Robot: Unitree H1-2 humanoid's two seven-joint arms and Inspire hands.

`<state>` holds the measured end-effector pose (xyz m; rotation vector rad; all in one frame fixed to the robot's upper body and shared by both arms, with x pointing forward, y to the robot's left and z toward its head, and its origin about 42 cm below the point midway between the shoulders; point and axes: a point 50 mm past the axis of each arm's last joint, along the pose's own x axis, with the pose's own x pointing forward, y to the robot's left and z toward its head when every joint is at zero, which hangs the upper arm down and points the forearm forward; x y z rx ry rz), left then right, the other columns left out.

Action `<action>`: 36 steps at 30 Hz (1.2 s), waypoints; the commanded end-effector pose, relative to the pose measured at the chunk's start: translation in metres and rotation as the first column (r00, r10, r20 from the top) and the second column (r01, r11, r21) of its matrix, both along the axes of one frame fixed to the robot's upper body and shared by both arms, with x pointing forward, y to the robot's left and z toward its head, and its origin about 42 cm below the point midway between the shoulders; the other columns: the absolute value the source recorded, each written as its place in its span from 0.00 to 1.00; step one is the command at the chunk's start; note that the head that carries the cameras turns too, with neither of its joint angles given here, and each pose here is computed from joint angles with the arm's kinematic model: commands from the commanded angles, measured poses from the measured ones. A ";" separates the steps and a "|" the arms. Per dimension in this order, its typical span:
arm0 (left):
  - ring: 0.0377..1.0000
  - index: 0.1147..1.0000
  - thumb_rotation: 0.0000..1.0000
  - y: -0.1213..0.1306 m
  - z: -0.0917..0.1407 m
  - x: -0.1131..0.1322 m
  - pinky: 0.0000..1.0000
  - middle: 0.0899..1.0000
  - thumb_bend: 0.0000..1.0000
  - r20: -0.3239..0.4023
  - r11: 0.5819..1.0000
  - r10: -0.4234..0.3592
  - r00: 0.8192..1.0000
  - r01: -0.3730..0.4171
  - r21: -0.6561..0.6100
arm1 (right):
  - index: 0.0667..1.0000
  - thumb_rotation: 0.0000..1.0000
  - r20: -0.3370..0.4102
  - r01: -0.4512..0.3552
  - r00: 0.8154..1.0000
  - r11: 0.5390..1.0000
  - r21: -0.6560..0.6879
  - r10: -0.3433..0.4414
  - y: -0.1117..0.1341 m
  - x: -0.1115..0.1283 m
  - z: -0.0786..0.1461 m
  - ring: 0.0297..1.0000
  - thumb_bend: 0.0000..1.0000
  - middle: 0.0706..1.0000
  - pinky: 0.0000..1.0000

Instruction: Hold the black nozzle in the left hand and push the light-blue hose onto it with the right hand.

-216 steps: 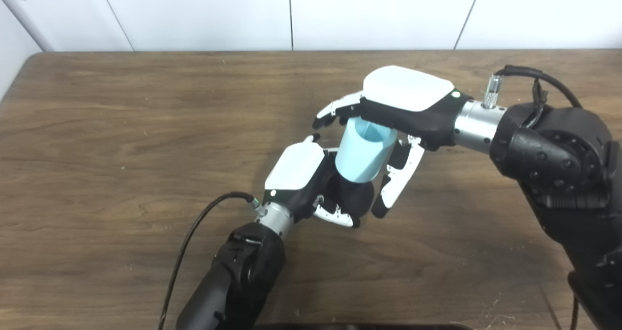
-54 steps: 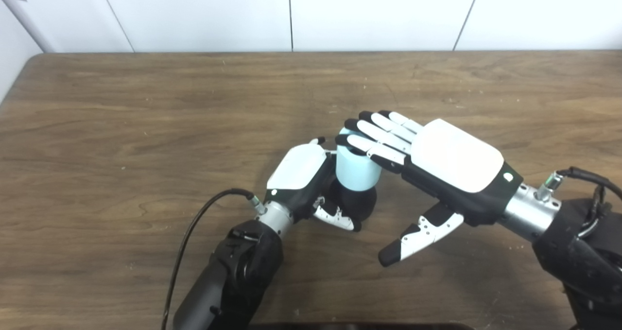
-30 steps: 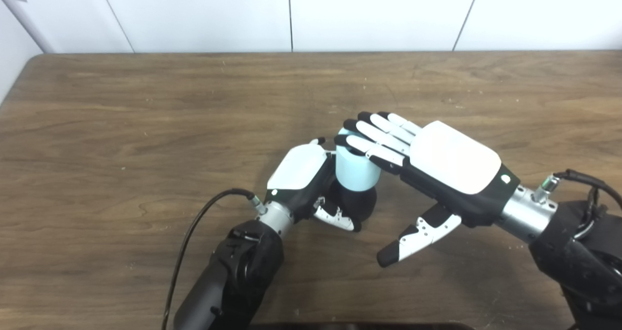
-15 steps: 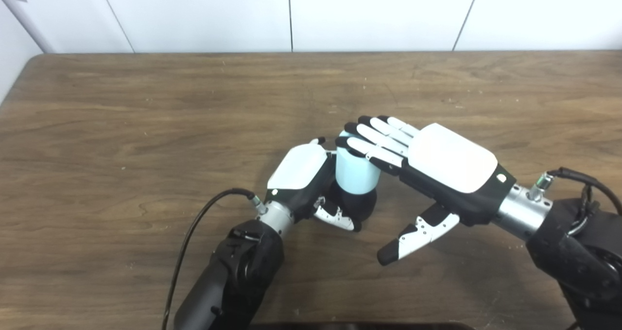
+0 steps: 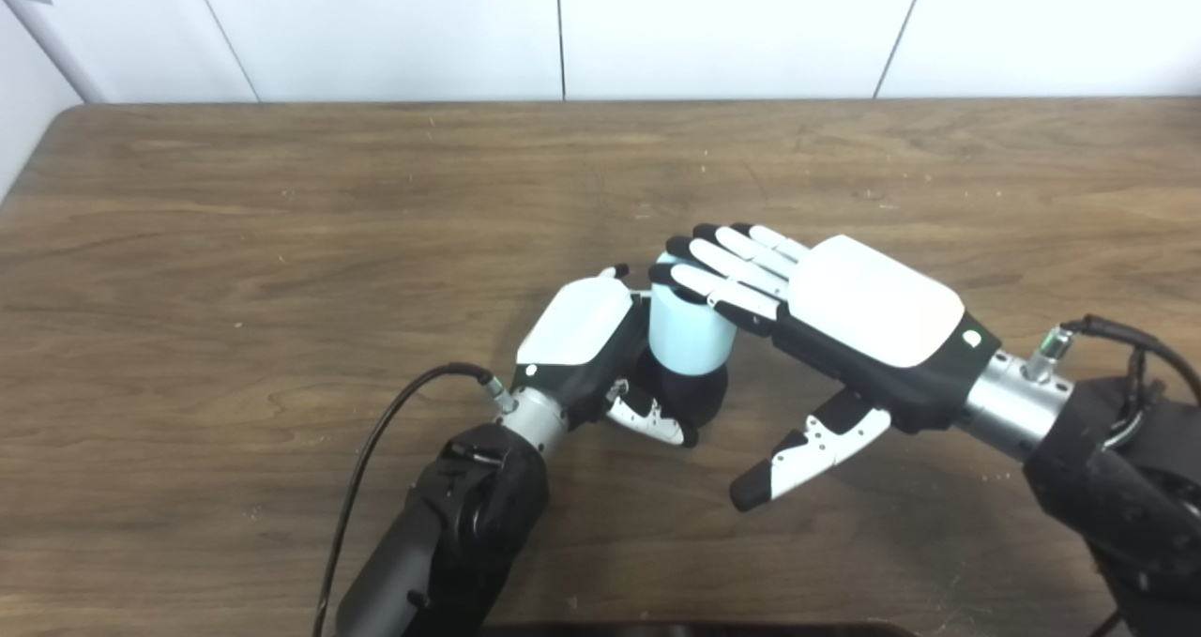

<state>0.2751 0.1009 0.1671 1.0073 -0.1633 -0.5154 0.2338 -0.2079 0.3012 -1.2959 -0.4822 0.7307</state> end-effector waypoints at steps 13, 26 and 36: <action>0.70 0.39 0.00 0.000 -0.023 -0.005 1.00 0.47 0.52 -0.129 0.998 -0.021 0.991 0.029 0.056 | 0.93 0.91 0.222 -0.015 0.975 0.994 0.105 -0.008 0.000 0.004 0.040 1.00 0.66 0.97 1.00; 0.70 0.40 0.00 0.000 -0.025 -0.006 1.00 0.47 0.52 -0.141 0.998 -0.016 0.990 0.025 0.058 | 0.92 0.88 0.266 -0.004 0.964 0.993 0.117 -0.027 0.005 0.011 0.051 1.00 0.63 0.96 1.00; 0.71 0.40 0.00 0.002 -0.024 -0.002 1.00 0.49 0.52 -0.132 0.997 -0.009 0.991 0.018 0.071 | 0.92 0.87 0.222 0.030 0.974 0.994 0.107 -0.053 0.003 0.012 0.051 1.00 0.62 0.96 1.00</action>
